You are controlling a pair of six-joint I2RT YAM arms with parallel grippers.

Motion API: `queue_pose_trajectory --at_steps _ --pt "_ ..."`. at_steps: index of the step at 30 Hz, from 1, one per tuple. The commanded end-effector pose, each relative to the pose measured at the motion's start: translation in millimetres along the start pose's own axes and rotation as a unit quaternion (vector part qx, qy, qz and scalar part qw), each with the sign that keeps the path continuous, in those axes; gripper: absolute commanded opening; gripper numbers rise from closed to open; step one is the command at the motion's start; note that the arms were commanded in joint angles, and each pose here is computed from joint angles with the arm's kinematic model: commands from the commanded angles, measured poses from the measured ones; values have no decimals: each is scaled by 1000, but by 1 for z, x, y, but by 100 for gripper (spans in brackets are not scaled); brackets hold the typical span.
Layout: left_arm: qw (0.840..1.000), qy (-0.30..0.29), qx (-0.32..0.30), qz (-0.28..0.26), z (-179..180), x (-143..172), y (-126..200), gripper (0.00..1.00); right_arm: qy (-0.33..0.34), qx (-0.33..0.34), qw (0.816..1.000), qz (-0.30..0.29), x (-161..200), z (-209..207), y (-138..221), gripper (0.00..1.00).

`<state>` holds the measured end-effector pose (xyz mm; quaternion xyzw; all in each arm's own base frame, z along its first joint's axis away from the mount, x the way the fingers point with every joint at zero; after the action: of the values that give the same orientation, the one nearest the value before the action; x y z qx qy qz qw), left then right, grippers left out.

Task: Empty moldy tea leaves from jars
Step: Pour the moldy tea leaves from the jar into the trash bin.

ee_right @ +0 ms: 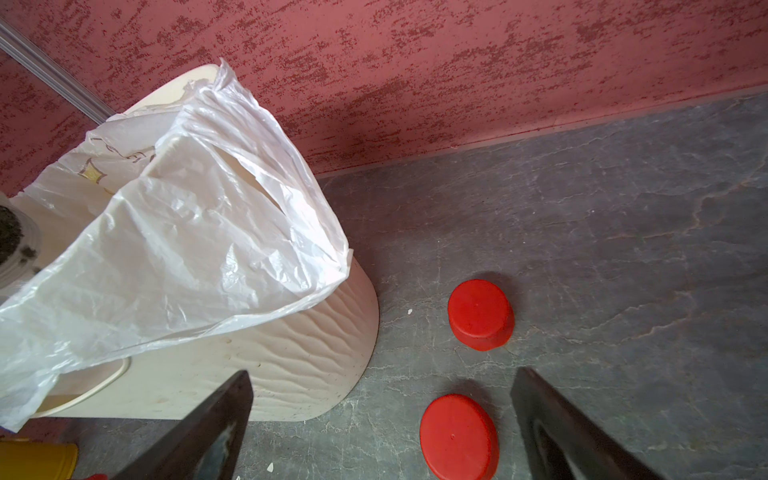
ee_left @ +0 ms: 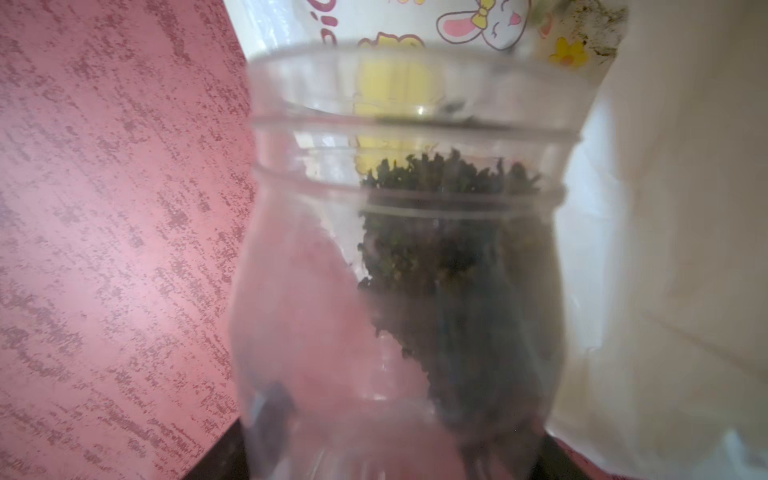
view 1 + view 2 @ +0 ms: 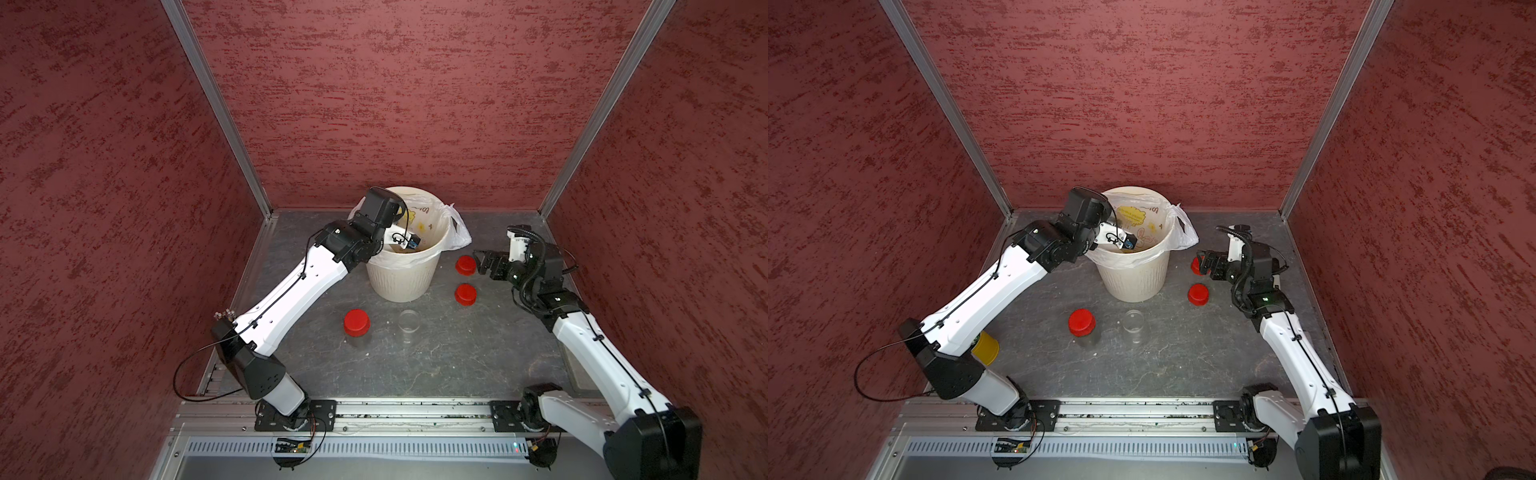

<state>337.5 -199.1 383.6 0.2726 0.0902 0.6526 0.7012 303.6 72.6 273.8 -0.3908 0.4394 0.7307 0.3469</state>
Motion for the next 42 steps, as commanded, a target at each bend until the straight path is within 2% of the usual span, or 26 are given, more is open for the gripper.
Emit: queue_pose_trajectory --at_steps 1,5,11,17,23,30,36,42 --pt "1000 16 -16 1 14 1 7 62 4 -14 999 -32 -19 5 5 99" --pt "999 28 -33 -7 28 -2 14 62 4 -19 999 -32 -20 7 5 99" --pt "999 23 10 20 2 0 -5 62 2 -30 999 -34 -20 10 6 99" --pt "998 42 -37 1 41 -2 19 62 3 -38 999 -35 -24 12 5 99" --pt "1000 24 17 10 10 -8 -3 62 5 -37 999 -39 -24 12 7 99" --pt "999 43 -23 0 35 -9 14 63 3 -45 998 -36 -26 14 6 99" --pt "999 43 12 24 5 1 2 63 4 -47 998 -38 -25 14 6 99" --pt "999 46 -26 1 40 -7 19 63 4 -57 998 -38 -27 17 6 99"
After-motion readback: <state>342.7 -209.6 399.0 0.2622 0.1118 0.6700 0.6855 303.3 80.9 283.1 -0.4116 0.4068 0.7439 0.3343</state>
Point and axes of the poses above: each gripper's point midway between its finger pads, its own y axis back along the fingers, its own z axis along the line the jaws close on, x = y × z, the point moved 6 cm from there along y, back along the fingers, and after that the axes turned 7 degrees about y, right-handed, at the moved point
